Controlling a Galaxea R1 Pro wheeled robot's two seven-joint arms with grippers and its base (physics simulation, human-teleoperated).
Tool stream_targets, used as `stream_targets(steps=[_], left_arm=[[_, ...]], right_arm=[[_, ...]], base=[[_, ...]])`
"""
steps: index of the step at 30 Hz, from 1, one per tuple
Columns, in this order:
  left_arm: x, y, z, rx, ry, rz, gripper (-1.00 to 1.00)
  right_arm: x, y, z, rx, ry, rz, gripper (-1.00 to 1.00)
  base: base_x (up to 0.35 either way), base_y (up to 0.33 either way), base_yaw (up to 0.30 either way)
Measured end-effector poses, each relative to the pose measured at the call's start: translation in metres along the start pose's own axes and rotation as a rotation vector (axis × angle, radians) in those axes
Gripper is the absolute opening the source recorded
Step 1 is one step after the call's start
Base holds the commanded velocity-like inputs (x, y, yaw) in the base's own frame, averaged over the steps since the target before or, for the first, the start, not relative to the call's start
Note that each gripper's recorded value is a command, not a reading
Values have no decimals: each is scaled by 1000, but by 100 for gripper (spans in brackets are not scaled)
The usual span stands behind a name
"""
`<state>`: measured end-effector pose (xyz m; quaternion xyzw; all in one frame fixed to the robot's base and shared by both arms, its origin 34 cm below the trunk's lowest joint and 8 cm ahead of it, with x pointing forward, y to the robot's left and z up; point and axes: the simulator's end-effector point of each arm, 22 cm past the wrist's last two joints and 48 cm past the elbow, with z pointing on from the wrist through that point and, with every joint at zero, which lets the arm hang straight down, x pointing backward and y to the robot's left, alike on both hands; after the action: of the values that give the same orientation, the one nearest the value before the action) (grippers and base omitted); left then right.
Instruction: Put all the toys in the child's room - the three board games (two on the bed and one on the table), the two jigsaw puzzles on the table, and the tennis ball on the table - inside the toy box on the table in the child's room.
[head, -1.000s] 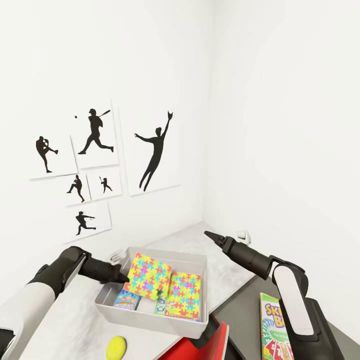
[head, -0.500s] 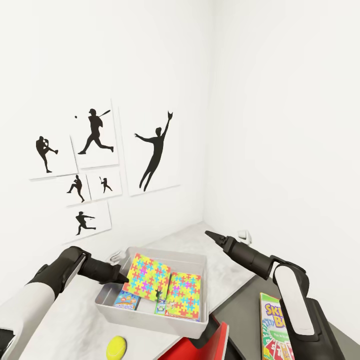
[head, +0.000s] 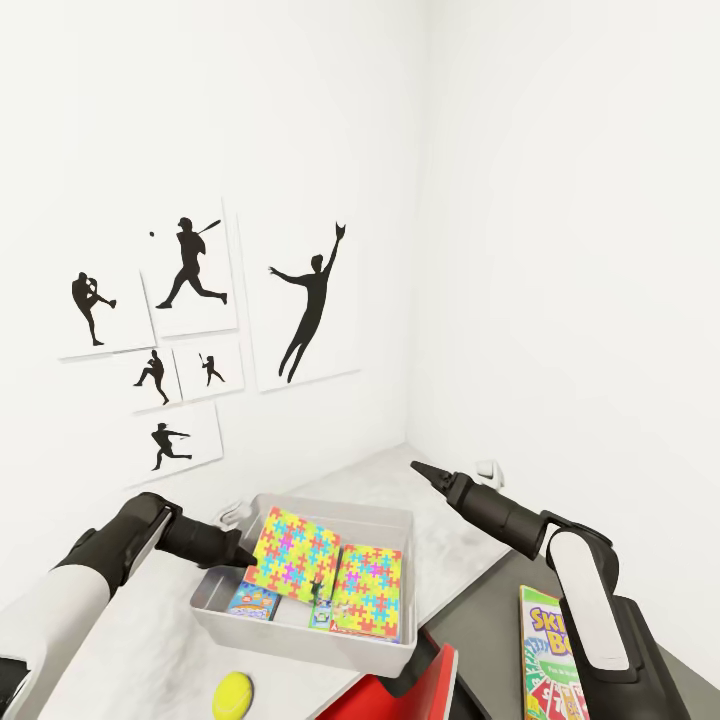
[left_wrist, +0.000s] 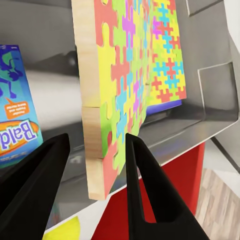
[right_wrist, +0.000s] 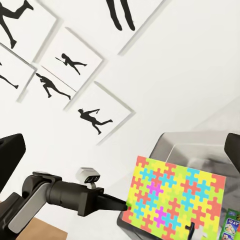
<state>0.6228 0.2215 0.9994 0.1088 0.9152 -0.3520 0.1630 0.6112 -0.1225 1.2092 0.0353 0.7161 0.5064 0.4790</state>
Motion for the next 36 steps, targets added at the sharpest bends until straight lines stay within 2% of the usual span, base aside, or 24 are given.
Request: stream_targets(steps=[22, 23, 36], left_arm=[[1, 1, 0, -4, 1, -1, -100], [1, 1, 0, -5, 2, -1, 100], [1, 2, 0, -5, 0, 1, 100]], right_arm=[[0, 0, 0, 0, 0, 1, 100], [0, 0, 0, -1, 0, 1, 100], [0, 0, 0, -1, -1, 2, 100]], base=[[0, 0, 0], [0, 0, 0], [0, 0, 0]])
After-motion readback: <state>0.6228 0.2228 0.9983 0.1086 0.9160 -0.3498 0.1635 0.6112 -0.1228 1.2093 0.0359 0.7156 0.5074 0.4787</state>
